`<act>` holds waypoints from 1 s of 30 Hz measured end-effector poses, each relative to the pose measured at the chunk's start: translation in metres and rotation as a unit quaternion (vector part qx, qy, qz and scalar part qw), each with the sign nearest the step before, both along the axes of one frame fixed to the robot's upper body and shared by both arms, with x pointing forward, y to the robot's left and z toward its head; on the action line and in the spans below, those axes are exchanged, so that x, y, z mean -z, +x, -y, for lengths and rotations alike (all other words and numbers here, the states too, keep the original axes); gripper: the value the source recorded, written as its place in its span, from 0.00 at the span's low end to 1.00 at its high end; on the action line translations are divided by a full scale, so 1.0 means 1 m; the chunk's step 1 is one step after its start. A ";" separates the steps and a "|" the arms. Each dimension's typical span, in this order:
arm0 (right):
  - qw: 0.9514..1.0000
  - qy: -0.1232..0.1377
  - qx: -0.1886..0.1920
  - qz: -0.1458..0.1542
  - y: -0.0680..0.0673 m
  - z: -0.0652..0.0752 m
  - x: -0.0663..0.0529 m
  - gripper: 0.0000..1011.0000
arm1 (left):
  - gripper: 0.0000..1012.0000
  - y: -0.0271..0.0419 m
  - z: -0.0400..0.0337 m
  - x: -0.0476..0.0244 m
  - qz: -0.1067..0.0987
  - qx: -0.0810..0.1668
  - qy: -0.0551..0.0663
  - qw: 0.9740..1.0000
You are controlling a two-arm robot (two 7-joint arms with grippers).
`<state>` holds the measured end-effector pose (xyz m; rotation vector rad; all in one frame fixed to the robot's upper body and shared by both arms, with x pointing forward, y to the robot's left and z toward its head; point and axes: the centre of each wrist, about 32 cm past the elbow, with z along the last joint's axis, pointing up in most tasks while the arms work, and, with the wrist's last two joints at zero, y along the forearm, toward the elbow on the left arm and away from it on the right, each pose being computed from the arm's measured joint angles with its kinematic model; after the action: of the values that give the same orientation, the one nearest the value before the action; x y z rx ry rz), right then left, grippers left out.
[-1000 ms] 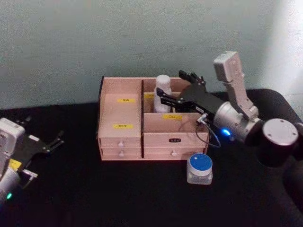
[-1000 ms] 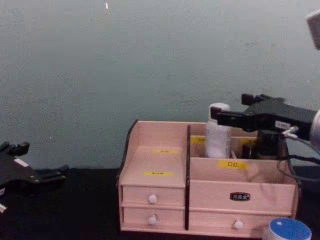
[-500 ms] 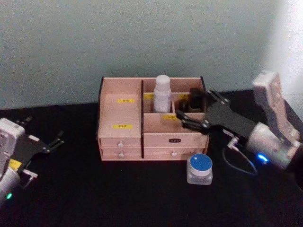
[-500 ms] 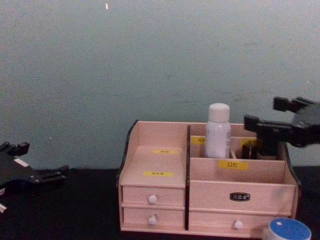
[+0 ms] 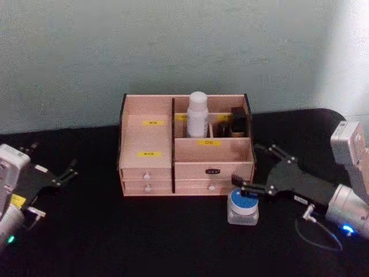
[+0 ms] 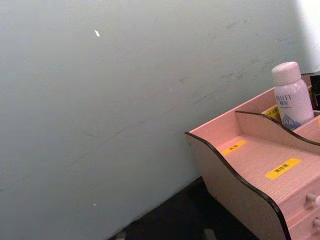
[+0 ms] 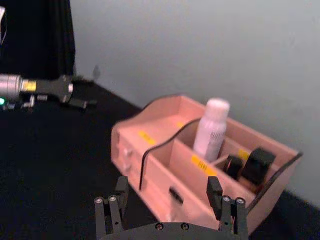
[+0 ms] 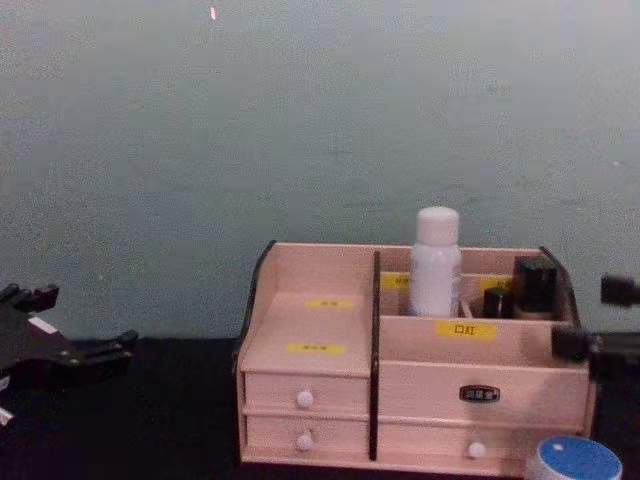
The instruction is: Pick up the facial cleanser and watermelon frost from the table and place them into the tiered storage box.
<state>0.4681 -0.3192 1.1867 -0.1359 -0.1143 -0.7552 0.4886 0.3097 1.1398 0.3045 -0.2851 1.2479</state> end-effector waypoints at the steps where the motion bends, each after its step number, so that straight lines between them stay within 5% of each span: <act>1: 1.000 -0.005 -0.001 -0.009 -0.002 0.001 0.002 0.99 | 0.99 0.0000 0.0000 0.0000 0.000 0.000 0.000 1.000; 13: 0.997 -0.027 0.006 -0.070 -0.007 0.004 0.020 0.99 | 0.99 0.0000 0.0000 0.0000 0.000 0.000 0.000 1.000; 30: 0.993 -0.042 0.025 -0.106 0.001 0.005 0.036 0.99 | 0.99 0.0000 0.0000 0.0000 0.000 0.000 0.000 1.000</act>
<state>0.4688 -0.3239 1.1504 -0.2997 0.0595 -0.7816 0.4886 0.3097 1.1398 0.3045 -0.2850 1.2479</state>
